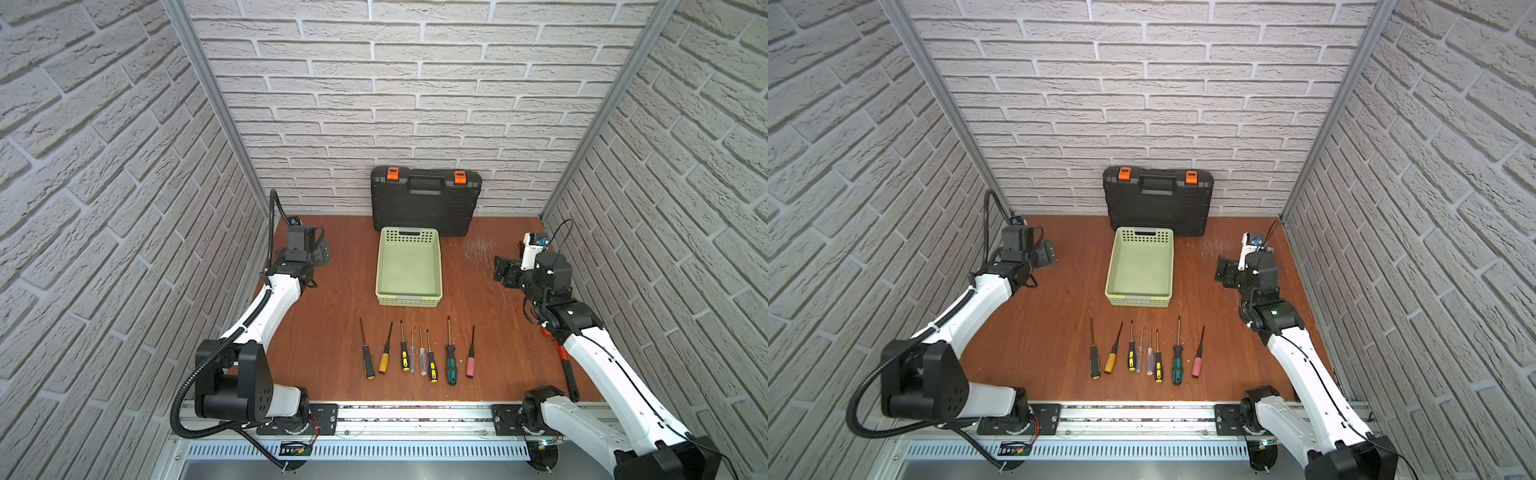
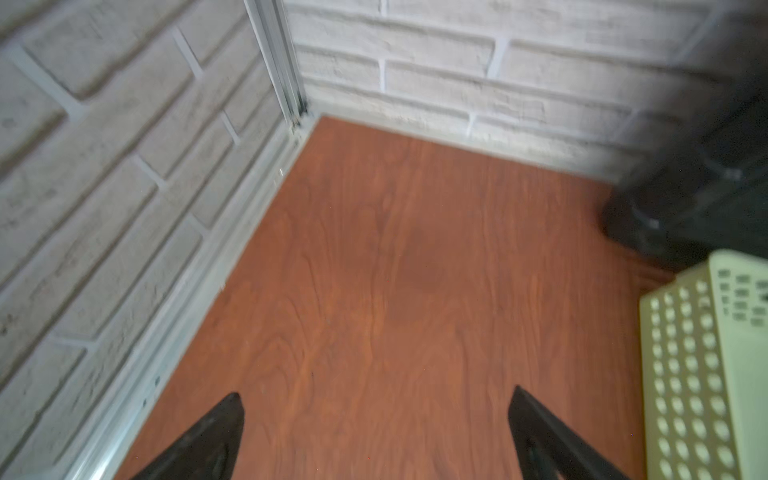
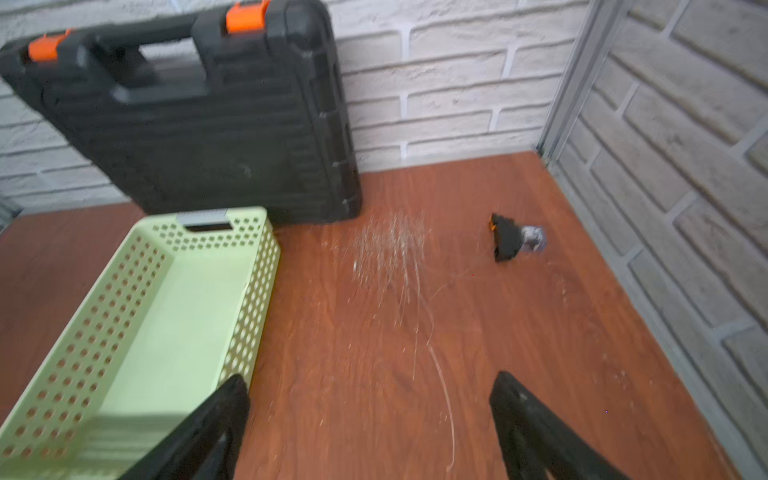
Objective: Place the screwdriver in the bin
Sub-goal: 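Move the right gripper down over the pink-handled screwdriver while the left arm lifts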
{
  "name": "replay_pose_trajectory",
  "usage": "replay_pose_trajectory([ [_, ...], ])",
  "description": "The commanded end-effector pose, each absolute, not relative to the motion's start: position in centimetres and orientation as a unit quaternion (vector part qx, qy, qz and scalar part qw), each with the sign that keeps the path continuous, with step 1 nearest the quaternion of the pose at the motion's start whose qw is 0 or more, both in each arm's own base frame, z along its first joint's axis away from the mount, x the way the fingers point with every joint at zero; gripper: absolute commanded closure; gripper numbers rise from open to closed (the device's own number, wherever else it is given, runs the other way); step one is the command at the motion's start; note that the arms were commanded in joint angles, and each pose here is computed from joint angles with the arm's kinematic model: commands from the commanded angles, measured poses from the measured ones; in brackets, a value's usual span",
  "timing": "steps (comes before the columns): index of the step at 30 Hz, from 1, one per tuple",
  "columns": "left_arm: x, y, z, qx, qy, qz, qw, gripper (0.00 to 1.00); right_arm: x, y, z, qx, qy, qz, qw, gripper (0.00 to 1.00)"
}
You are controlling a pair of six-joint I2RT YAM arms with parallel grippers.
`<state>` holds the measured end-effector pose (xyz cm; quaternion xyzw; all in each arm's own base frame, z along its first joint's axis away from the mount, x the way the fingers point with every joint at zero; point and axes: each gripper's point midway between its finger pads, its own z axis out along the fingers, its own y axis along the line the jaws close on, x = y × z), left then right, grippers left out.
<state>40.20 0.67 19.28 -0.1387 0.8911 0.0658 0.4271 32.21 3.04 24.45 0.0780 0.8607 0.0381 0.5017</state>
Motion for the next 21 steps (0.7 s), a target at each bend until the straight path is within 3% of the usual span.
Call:
replay_pose_trajectory([
  [1, 36.3, 0.9, 18.1, -0.172, 0.915, 0.066, 0.359, 0.02, 27.2, 5.6, 21.7, 0.062, 0.911, 0.055, 0.403, 0.11],
  [14, 33.0, -1.6, 16.3, -0.159, 0.93, 0.016, 0.33, 0.02, 15.0, 10.2, 14.4, 0.024, 0.982, -0.006, 0.188, 0.2],
  [18, 33.0, -1.8, 16.7, -0.156, 0.929, 0.008, 0.336, 0.02, 14.1, 11.4, 12.2, 0.045, 0.986, 0.019, 0.161, 0.22],
  [21, 32.9, -1.8, 16.7, -0.156, 0.928, 0.007, 0.338, 0.02, 15.0, 10.8, 11.7, 0.047, 0.984, -0.019, 0.17, 0.24],
])
